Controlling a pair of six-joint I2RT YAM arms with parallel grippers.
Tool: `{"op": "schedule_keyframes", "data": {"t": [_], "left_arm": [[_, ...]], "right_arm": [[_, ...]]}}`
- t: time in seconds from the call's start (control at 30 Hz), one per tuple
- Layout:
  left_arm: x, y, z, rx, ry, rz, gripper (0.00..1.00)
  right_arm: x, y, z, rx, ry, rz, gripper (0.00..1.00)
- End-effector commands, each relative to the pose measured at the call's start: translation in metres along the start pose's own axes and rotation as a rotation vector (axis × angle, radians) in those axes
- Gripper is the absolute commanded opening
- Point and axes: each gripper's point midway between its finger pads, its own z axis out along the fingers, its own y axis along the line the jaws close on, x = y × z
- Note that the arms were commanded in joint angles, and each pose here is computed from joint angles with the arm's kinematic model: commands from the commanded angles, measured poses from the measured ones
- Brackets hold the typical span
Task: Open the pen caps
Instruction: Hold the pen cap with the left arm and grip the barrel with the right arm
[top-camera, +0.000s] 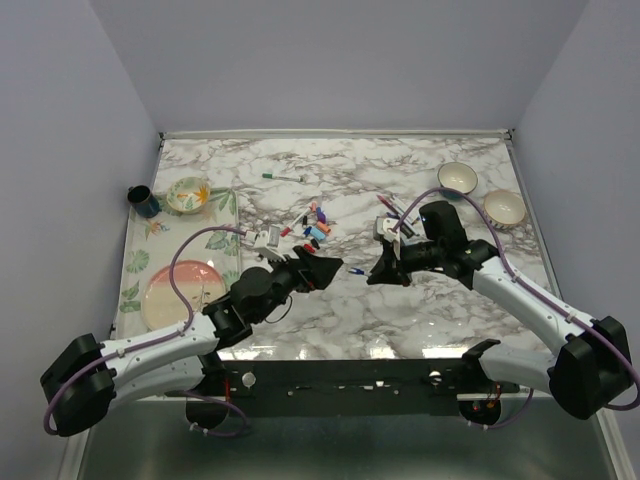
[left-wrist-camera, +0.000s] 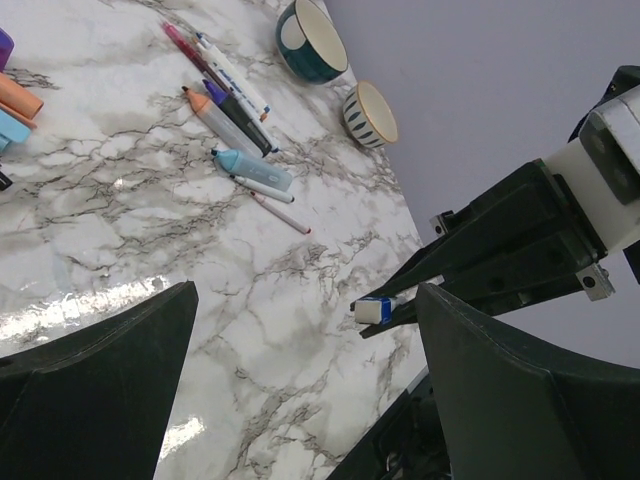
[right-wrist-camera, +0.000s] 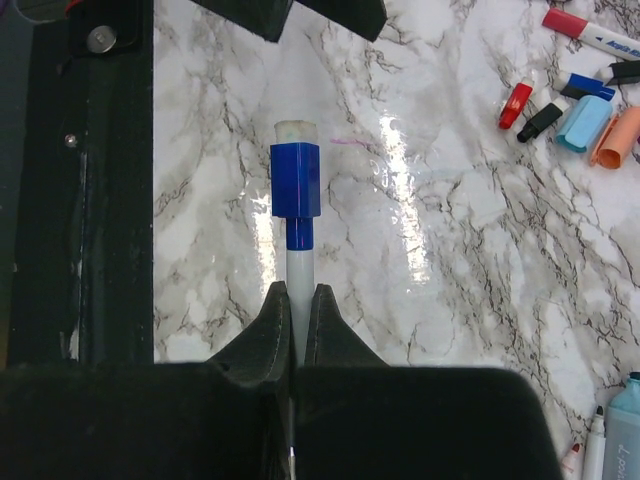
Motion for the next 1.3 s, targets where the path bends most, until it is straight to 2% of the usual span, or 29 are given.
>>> {"op": "schedule_keyframes", "data": {"t": [0.0, 1.27], "left_arm": [[-0.009, -0.009, 0.012, 0.015, -0.047, -0.054, 0.99], [-0.001, -0.031, 0.059, 0.054, -0.044, -0.117, 0.99]], "right_arm": [[-0.009, -0.009, -0.001, 0.028, -0.020, -0.002, 0.01], [-0.010, -0.022, -0.006, 0.083, -0.028, 0.036, 0.00]]}}
